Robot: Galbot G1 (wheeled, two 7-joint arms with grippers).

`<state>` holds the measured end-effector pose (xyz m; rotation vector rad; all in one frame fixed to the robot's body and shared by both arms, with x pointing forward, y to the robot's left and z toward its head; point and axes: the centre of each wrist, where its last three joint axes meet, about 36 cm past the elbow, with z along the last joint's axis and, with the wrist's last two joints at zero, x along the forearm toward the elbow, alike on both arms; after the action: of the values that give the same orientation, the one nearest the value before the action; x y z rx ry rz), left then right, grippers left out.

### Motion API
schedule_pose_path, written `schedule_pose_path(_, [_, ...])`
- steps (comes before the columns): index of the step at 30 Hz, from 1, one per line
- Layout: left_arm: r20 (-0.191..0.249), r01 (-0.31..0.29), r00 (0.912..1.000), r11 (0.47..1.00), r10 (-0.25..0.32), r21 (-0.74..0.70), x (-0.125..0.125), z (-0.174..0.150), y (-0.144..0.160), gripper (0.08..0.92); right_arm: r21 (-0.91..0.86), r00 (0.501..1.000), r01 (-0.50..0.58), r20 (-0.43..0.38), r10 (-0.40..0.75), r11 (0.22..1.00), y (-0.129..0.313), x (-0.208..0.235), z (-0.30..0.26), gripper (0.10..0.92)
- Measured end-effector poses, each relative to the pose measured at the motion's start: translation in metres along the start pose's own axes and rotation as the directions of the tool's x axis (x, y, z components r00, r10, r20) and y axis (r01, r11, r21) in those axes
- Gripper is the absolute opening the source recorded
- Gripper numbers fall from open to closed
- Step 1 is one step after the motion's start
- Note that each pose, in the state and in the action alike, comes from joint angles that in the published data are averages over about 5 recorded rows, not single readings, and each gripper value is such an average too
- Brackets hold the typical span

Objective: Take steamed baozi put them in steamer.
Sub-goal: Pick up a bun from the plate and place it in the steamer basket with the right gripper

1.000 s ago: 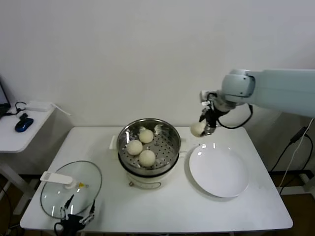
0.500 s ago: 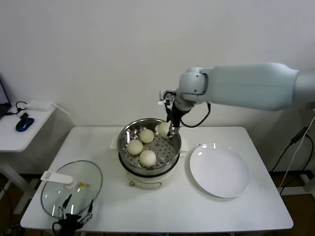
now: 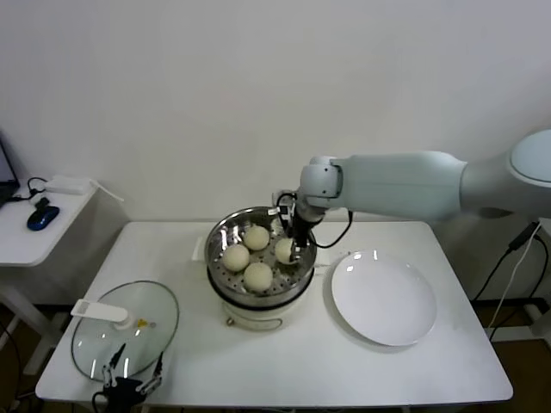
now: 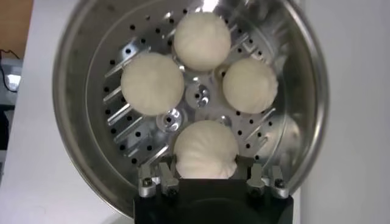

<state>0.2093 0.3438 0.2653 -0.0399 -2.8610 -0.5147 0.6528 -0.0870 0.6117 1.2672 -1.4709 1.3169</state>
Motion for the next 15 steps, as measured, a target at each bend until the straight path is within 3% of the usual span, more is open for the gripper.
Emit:
schedule_pose_path(3, [-0.001, 0.002, 1.0000, 1.000, -0.002, 0.000, 0.000, 0.000, 0.000, 0.823, 0.001, 1.000, 0.004, -0.003, -0.004, 1.000, 0.001, -0.008, 0.003, 0.672])
schedule_pose_path(10, [0.004, 0.006, 1.0000, 1.000, -0.006, -0.002, -0.003, -0.001, 0.002, 0.823, -0.002, 1.000, 0.001, 0.018, -0.001, 1.000, 0.002, -0.010, 0.005, 0.807])
schedule_pose_path(15, [0.006, 0.012, 0.9999, 1.000, -0.012, -0.008, -0.005, -0.003, 0.006, 0.823, -0.028, 0.998, -0.024, 0.053, 0.026, 0.999, 0.000, 0.006, 0.010, 0.822])
